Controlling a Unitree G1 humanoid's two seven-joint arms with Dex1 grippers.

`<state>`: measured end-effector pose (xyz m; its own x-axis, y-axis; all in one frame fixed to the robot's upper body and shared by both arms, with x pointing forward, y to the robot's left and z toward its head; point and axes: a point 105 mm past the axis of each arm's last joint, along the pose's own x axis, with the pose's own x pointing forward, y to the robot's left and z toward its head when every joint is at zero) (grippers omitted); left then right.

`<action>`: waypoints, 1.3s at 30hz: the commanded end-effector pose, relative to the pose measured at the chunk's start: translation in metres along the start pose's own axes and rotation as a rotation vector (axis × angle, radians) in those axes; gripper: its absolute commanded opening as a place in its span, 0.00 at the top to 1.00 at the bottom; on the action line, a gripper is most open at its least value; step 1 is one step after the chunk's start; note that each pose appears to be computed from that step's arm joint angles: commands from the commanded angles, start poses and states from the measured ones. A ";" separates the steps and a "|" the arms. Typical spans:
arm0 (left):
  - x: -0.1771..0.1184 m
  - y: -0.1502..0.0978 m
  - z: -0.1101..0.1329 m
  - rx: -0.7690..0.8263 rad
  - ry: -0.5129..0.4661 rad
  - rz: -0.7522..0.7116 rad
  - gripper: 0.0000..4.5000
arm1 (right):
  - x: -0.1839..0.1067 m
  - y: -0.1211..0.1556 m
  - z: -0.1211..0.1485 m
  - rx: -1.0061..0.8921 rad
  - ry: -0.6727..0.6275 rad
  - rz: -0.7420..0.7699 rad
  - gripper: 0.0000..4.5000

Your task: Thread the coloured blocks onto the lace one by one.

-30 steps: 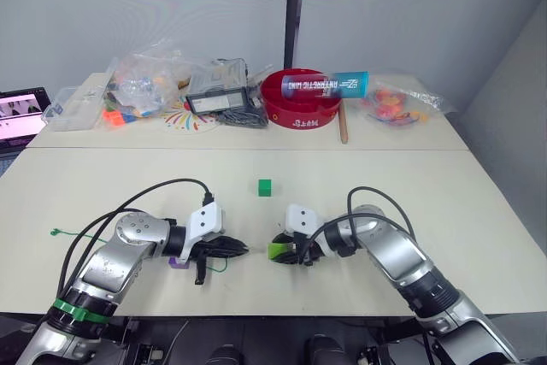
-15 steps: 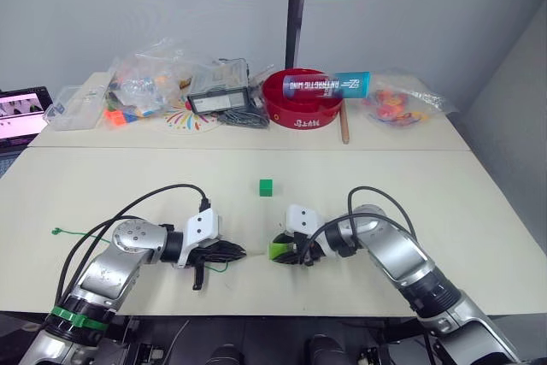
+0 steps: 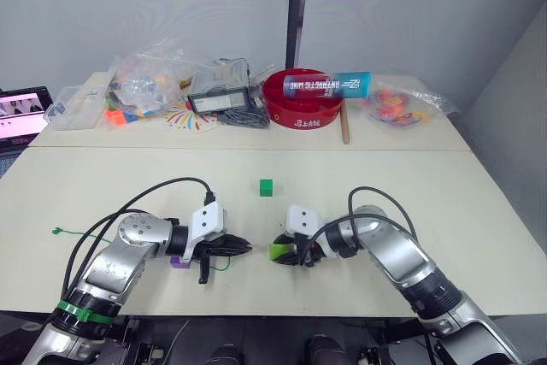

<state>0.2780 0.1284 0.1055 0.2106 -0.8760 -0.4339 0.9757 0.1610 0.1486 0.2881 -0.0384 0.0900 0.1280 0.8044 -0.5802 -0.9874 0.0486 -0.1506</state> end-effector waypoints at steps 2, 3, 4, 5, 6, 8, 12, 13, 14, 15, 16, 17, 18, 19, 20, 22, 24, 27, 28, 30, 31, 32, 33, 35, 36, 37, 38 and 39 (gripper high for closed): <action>0.005 -0.008 0.011 0.032 -0.027 -0.052 1.00 | 0.007 0.011 -0.009 0.039 0.023 0.046 0.71; 0.005 -0.008 0.011 0.031 -0.027 -0.057 1.00 | 0.007 0.011 -0.009 0.040 0.023 0.045 0.71; 0.006 -0.009 0.010 0.030 -0.026 -0.059 1.00 | 0.007 0.010 -0.009 0.040 0.023 0.044 0.71; 0.006 -0.009 0.010 0.029 -0.024 -0.059 1.00 | 0.007 0.010 -0.009 0.041 0.023 0.043 0.71; 0.006 -0.009 0.009 0.028 -0.021 -0.061 1.00 | 0.006 0.010 -0.009 0.041 0.024 0.042 0.71; 0.006 -0.007 0.009 0.031 -0.025 -0.044 1.00 | 0.006 0.010 -0.010 0.043 0.024 0.041 0.71; 0.008 -0.007 0.009 0.036 -0.032 -0.041 1.00 | 0.006 0.010 -0.010 0.045 0.025 0.042 0.71; 0.009 -0.007 0.008 0.037 -0.032 -0.041 1.00 | 0.006 0.010 -0.010 0.045 0.026 0.043 0.71; 0.010 -0.007 0.008 0.037 -0.031 -0.046 1.00 | 0.006 0.010 -0.010 0.046 0.026 0.043 0.71; 0.012 -0.008 0.007 0.036 -0.029 -0.050 1.00 | 0.006 0.010 -0.010 0.046 0.026 0.043 0.71; 0.013 -0.009 0.006 0.034 -0.025 -0.054 1.00 | 0.006 0.010 -0.010 0.046 0.027 0.043 0.71; 0.016 -0.010 0.005 0.034 -0.022 -0.062 1.00 | 0.006 0.010 -0.010 0.046 0.026 0.043 0.71; 0.018 -0.011 0.005 0.033 -0.020 -0.068 1.00 | 0.006 0.010 -0.009 0.047 0.026 0.042 0.71; 0.019 -0.011 0.004 0.033 -0.019 -0.072 1.00 | 0.007 0.010 -0.009 0.047 0.025 0.042 0.71; 0.023 -0.011 0.005 0.036 -0.020 -0.075 1.00 | 0.007 0.010 -0.009 0.048 0.024 0.042 0.71; 0.029 -0.010 0.008 0.045 -0.027 -0.076 1.00 | 0.008 0.011 -0.009 0.049 0.023 0.044 0.71; 0.034 -0.009 0.012 0.056 -0.032 -0.081 1.00 | 0.009 0.012 -0.009 0.050 0.023 0.046 0.71; 0.043 -0.008 0.023 0.074 -0.049 -0.089 1.00 | 0.009 0.011 -0.009 0.054 0.023 0.041 0.71; 0.045 -0.009 0.026 0.078 -0.054 -0.094 1.00 | 0.009 0.011 -0.009 0.054 0.024 0.038 0.71; 0.048 -0.010 0.029 0.084 -0.056 -0.103 1.00 | 0.009 0.010 -0.009 0.056 0.025 0.035 0.71; 0.051 -0.014 0.030 0.081 -0.055 -0.121 1.00 | 0.009 0.010 -0.009 0.057 0.025 0.033 0.71; 0.056 -0.017 0.029 0.075 -0.046 -0.135 1.00 | 0.009 0.010 -0.009 0.057 0.024 0.031 0.71; 0.060 -0.020 0.028 0.046 -0.052 -0.156 1.00 | 0.010 0.009 -0.009 0.057 0.023 0.029 0.71; 0.062 -0.021 0.027 0.011 -0.057 -0.164 1.00 | 0.011 0.009 -0.008 0.059 0.018 0.027 0.71; 0.060 -0.018 0.026 0.019 -0.050 -0.149 0.92 | 0.011 0.009 -0.007 0.059 0.017 0.027 0.71; 0.058 -0.016 0.026 0.030 -0.043 -0.136 0.84 | 0.011 0.009 -0.007 0.059 0.017 0.026 0.71; 0.056 -0.015 0.026 0.028 -0.041 -0.133 0.77 | 0.011 0.009 -0.007 0.059 0.017 0.025 0.71; 0.052 -0.012 0.027 0.028 -0.041 -0.124 0.70 | 0.011 0.009 -0.007 0.060 0.018 0.025 0.71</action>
<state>0.2845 0.0860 0.0914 0.1451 -0.8759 -0.4602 0.9892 0.1180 0.0874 0.2876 -0.0394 0.0888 0.1370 0.8024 -0.5808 -0.9885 0.0733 -0.1320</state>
